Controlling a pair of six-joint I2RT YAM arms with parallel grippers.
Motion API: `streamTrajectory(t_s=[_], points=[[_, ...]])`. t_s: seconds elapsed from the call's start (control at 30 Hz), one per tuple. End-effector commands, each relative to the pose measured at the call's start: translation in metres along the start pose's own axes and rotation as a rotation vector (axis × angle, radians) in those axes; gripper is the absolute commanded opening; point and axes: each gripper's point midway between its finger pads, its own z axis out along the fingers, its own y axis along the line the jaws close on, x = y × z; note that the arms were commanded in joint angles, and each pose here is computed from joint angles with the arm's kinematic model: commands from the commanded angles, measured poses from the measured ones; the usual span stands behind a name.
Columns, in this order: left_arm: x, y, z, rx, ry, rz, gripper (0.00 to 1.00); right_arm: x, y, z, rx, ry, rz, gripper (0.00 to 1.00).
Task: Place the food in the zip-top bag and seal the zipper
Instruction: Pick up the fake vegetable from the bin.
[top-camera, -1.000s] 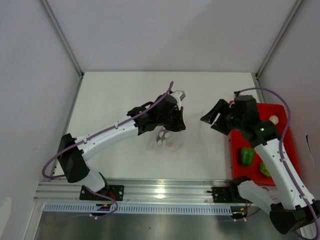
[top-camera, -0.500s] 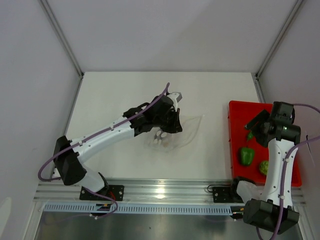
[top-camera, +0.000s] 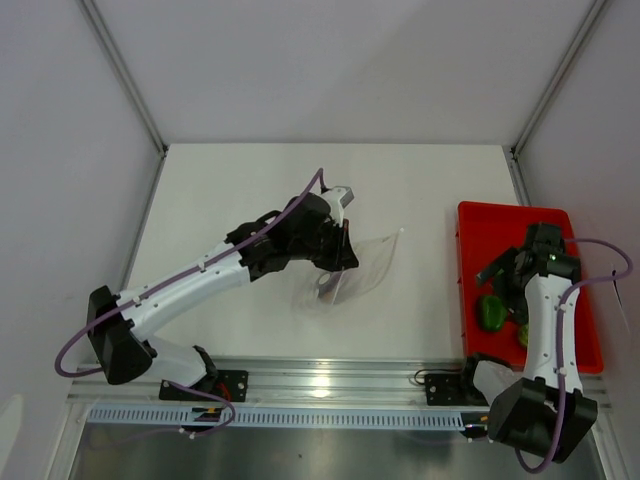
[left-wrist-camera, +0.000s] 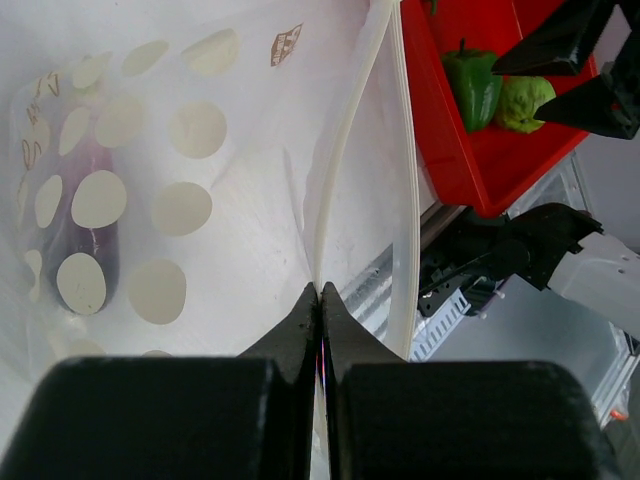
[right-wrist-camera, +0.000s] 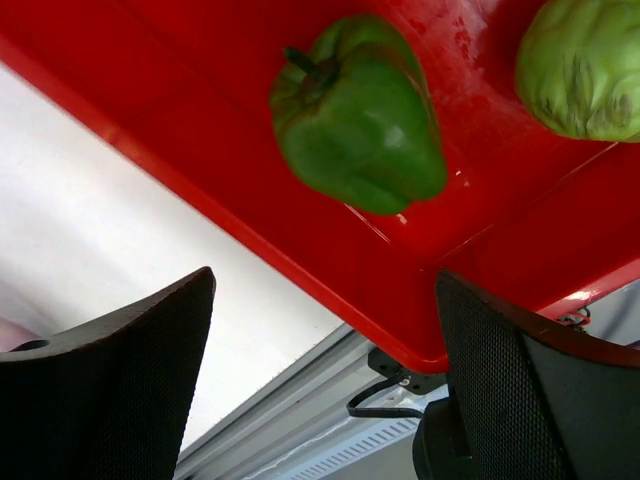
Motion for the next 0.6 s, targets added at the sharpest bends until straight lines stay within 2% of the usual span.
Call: streamTrajectory(t_s=[0.0,0.37,0.57], points=[[-0.008,-0.008,-0.009,0.059,-0.03,0.006,0.01,0.007,-0.012,0.014,0.085,0.036,0.06,0.92],[-0.012,0.001,-0.007,0.093,-0.016,-0.037,0.01,-0.002,-0.017,0.06,0.168,0.04,0.116,0.91],[-0.014,0.006,-0.004,0.107,-0.008,-0.064,0.01,-0.004,-0.006,0.081,0.14,0.058,0.14,0.84]])
